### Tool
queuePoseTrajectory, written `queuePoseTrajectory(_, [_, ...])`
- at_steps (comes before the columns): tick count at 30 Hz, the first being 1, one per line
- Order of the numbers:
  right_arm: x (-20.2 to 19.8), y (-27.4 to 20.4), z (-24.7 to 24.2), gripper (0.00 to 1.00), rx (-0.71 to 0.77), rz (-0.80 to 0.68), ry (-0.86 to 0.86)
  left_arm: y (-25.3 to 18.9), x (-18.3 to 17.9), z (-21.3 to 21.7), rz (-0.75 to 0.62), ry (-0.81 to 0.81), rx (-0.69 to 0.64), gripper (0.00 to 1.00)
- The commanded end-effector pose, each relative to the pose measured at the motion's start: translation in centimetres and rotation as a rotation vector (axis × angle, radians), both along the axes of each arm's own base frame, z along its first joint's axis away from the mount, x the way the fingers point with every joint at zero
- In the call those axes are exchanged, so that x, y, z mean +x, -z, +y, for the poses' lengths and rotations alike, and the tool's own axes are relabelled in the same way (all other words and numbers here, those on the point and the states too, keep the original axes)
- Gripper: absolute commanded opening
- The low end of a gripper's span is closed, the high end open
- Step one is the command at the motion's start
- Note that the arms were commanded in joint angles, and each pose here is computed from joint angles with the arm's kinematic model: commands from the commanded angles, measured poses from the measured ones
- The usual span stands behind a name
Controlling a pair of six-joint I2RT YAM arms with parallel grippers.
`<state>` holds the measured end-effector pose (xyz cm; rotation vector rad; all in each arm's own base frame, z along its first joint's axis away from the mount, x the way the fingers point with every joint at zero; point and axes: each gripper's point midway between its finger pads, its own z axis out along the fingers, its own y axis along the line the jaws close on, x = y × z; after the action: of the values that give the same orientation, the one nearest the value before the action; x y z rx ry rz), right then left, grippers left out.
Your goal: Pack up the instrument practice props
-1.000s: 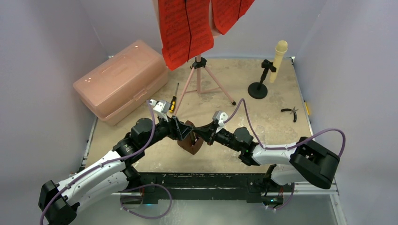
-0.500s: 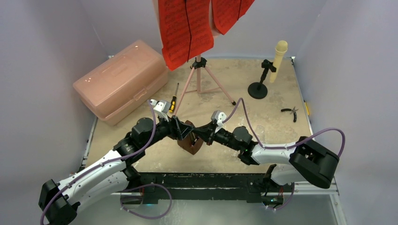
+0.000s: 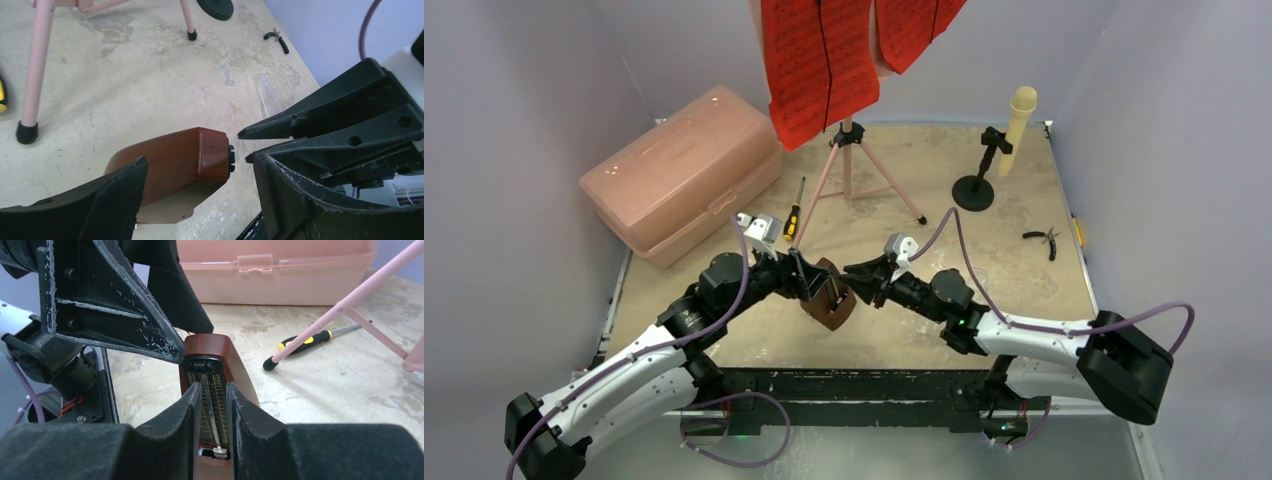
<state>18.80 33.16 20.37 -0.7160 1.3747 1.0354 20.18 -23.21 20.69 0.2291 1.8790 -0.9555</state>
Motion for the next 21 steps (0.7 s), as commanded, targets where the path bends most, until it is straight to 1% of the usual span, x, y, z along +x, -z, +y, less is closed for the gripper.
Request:
queuePoseTrajectory(1, [0.5, -0.9, -1.2, 0.34, -0.028, 0.012, 0.068, -2.5, 0.8, 1.4, -0.063, -0.07, 0.021, 0.79])
queuePoseTrajectory(5, [0.9, -1.0, -3.1, 0.52, -0.05, 0.056, 0.153, -2.3, 1.3, 2.5, -0.073, -0.129, 0.049, 0.82])
queuePoseTrajectory(7, [1.1, -0.9, -4.2, 0.6, -0.068, 0.084, 0.194, -2.4, 1.3, 2.7, -0.074, -0.138, 0.048, 0.82])
queuePoseTrajectory(10, [1.4, -0.8, -5.5, 0.66, -0.088, 0.13, 0.262, -2.6, 1.3, 3.1, -0.075, -0.15, 0.06, 0.83])
queuePoseTrajectory(12, [2.0, -0.3, -6.7, 0.7, -0.113, 0.18, 0.335, -2.4, 1.3, 3.8, -0.06, -0.172, 0.095, 0.84])
queuePoseTrajectory(14, [2.5, 0.6, -8.0, 0.75, -0.148, 0.247, 0.416, -2.8, 1.1, 4.4, -0.046, -0.185, 0.123, 0.85])
queuePoseTrajectory(17, [2.8, 2.1, -9.8, 0.82, -0.191, 0.354, 0.525, -3.9, 0.6, 4.8, -0.052, -0.176, 0.132, 0.86])
queuePoseTrajectory(21, [2.4, 4.4, -11.5, 0.9, -0.238, 0.476, 0.616, -5.3, 0.2, 5.7, -0.082, -0.185, 0.147, 0.88])
